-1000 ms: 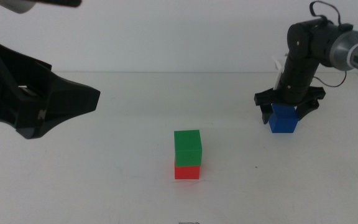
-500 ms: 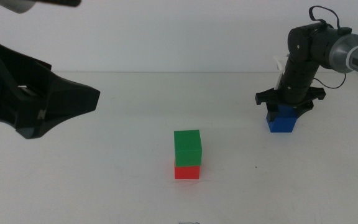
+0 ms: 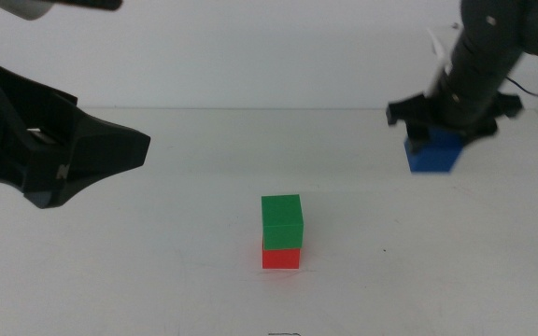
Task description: Stack red cubes first, then green, then blue cubes in a specific spot.
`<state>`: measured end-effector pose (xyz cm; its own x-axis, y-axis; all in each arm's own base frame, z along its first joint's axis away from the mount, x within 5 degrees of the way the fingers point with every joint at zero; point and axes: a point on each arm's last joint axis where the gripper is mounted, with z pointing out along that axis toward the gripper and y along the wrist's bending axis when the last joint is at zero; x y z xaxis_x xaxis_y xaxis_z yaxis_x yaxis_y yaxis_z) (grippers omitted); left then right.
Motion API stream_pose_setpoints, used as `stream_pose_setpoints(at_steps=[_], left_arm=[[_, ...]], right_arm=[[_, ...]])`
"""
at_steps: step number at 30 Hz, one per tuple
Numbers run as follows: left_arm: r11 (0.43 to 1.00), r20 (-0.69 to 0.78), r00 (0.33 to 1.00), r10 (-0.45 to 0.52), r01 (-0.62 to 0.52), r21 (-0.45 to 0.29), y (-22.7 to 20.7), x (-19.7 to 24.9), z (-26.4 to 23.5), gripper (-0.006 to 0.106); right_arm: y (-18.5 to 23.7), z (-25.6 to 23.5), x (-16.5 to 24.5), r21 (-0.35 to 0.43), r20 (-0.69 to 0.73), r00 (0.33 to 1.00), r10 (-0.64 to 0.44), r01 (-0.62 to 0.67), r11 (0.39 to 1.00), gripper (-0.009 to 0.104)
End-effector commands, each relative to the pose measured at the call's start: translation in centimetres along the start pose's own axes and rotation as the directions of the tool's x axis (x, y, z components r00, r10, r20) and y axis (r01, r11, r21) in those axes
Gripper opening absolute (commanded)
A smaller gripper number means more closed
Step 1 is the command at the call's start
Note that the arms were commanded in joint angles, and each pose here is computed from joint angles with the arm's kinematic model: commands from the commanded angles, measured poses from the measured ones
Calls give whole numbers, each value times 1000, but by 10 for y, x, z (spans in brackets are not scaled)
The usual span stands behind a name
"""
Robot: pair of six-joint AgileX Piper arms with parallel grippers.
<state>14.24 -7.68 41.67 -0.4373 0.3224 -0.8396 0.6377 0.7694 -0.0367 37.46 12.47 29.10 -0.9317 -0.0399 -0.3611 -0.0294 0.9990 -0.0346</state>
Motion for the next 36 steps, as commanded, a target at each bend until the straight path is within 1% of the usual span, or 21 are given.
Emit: stream_pose_setpoints(at_steps=[1,5,8,11,13,15,19,23,26,32,36], left_arm=[[1000,93,996,-12,12,-3,-2,-12,-7,94],[1000,93,996,-12,12,-3,-2,-12,-7,94],[1000,93,996,-12,12,-3,-2,-12,-7,94],[1000,93,996,-12,12,-3,-2,-12,-7,94],[1000,93,996,-12,12,-3,-2,-12,-7,94],[1000,93,996,-12,12,-3,-2,-12,-7,94],[1000,92,996,-12,13,-3,-1,-12,-7,94],[1000,92,996,-12,13,-3,-1,-12,-7,94],[1000,91,996,-12,12,-4,-1,-12,-7,94],[1000,91,996,-12,12,-4,-1,-12,-7,94],[1000,91,996,-12,12,-4,-1,-12,-7,94]], right_arm=[[-4,-43,20,5,104,994,28,-29,1000,-1],[6,-73,47,-37,126,989,79,-75,996,-1],[16,-88,57,-56,127,990,64,-57,997,-1],[21,-90,60,-45,109,993,54,-49,998,-1],[31,-92,61,-35,105,994,42,-39,999,-1],[44,-96,59,-27,110,993,53,-50,998,0],[79,-98,54,-28,81,995,56,-54,998,3],[115,-95,49,-95,74,997,23,-16,995,8],[133,-89,45,-109,76,997,2,6,994,10],[149,-69,42,-104,44,999,-16,21,994,10],[154,-68,44,-117,42,999,-22,27,993,10]])
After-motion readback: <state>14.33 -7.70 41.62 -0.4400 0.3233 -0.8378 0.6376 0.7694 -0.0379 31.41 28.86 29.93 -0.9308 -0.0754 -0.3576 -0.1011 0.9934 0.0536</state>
